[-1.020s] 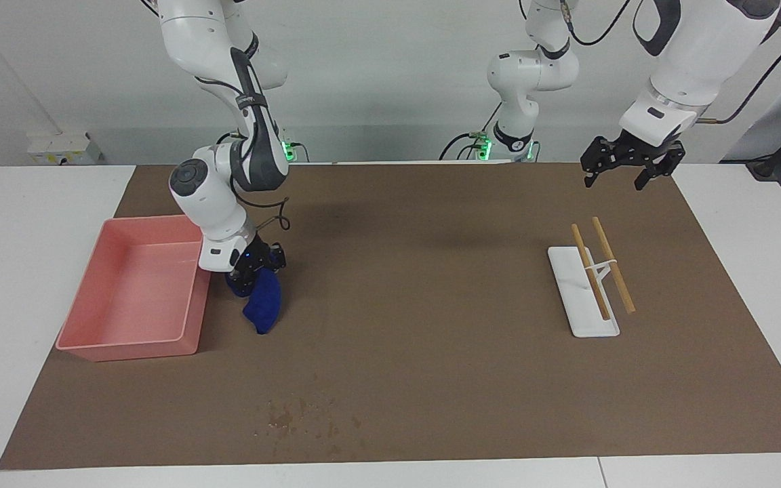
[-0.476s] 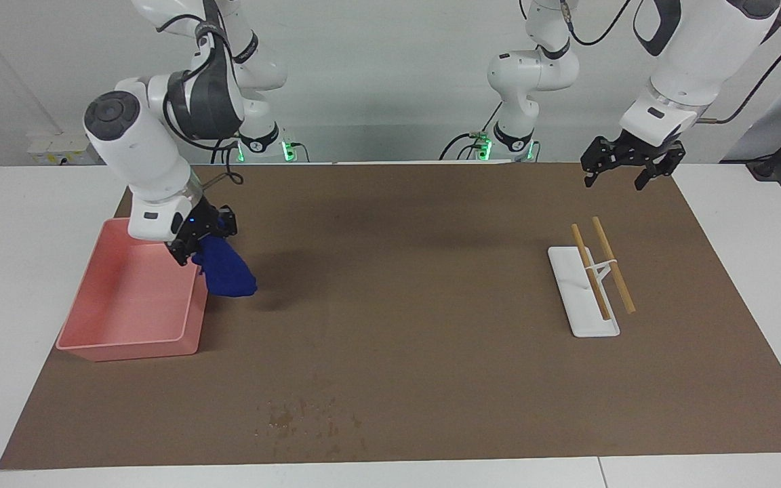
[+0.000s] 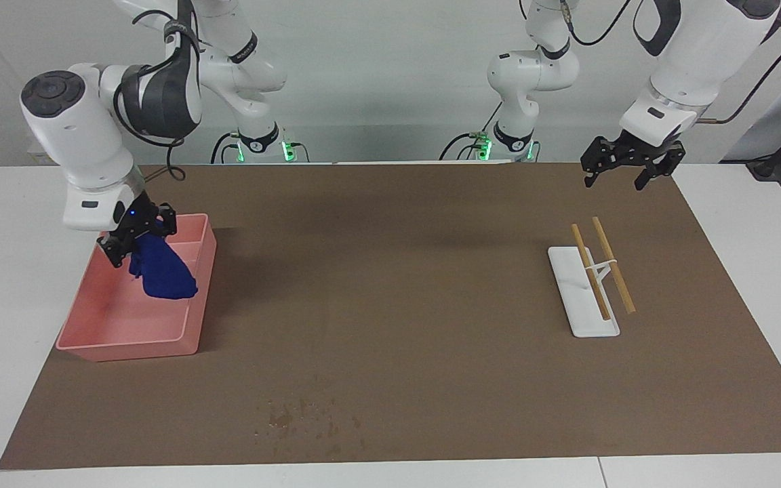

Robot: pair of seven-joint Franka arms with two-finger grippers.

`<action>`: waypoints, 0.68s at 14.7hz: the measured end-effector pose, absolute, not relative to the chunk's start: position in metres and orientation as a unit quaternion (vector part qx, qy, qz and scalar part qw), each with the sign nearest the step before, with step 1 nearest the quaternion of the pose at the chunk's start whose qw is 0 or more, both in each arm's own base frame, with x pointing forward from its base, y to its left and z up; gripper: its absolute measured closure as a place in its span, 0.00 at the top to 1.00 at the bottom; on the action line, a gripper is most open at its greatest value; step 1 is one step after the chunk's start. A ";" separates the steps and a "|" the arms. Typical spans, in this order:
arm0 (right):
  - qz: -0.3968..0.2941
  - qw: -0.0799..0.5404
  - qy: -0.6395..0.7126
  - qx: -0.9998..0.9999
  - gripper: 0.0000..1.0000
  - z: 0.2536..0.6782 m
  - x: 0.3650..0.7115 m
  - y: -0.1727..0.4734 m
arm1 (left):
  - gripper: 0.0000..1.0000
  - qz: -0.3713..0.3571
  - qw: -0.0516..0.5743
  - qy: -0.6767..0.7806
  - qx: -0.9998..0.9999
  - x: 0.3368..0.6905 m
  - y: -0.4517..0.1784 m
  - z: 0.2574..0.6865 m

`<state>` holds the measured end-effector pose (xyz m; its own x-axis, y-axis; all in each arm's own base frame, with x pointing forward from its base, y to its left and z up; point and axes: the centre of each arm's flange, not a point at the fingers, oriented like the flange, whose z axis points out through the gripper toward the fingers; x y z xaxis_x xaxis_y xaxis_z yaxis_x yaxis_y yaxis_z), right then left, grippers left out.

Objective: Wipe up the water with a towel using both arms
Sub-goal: 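Lower the cloth into the pink bin and open the right gripper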

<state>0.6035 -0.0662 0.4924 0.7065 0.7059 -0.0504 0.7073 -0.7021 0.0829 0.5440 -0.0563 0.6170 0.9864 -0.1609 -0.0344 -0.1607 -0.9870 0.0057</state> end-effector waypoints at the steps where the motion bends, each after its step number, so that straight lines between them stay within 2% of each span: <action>1: -0.004 0.049 0.388 0.920 0.00 0.477 0.603 -0.077 | 1.00 -0.017 0.001 -0.081 0.997 0.544 -0.056 0.617; 5: -0.002 0.047 0.388 0.920 0.00 0.426 0.595 -0.100 | 1.00 -0.017 0.001 -0.081 0.997 0.544 -0.056 0.617; 7: -0.006 0.045 0.389 0.920 0.15 0.421 0.593 -0.099 | 1.00 -0.017 0.001 -0.081 0.997 0.544 -0.056 0.617; 10: -0.003 0.048 0.390 0.919 0.50 0.430 0.593 -0.097 | 1.00 -0.017 0.001 -0.081 0.997 0.544 -0.056 0.617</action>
<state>0.5929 -0.0975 0.4303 0.6951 0.7177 -0.0418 0.7181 -0.6906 0.0856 0.5440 -0.0563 0.6170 0.9864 -0.1609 -0.0344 -0.1607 -0.9870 0.0057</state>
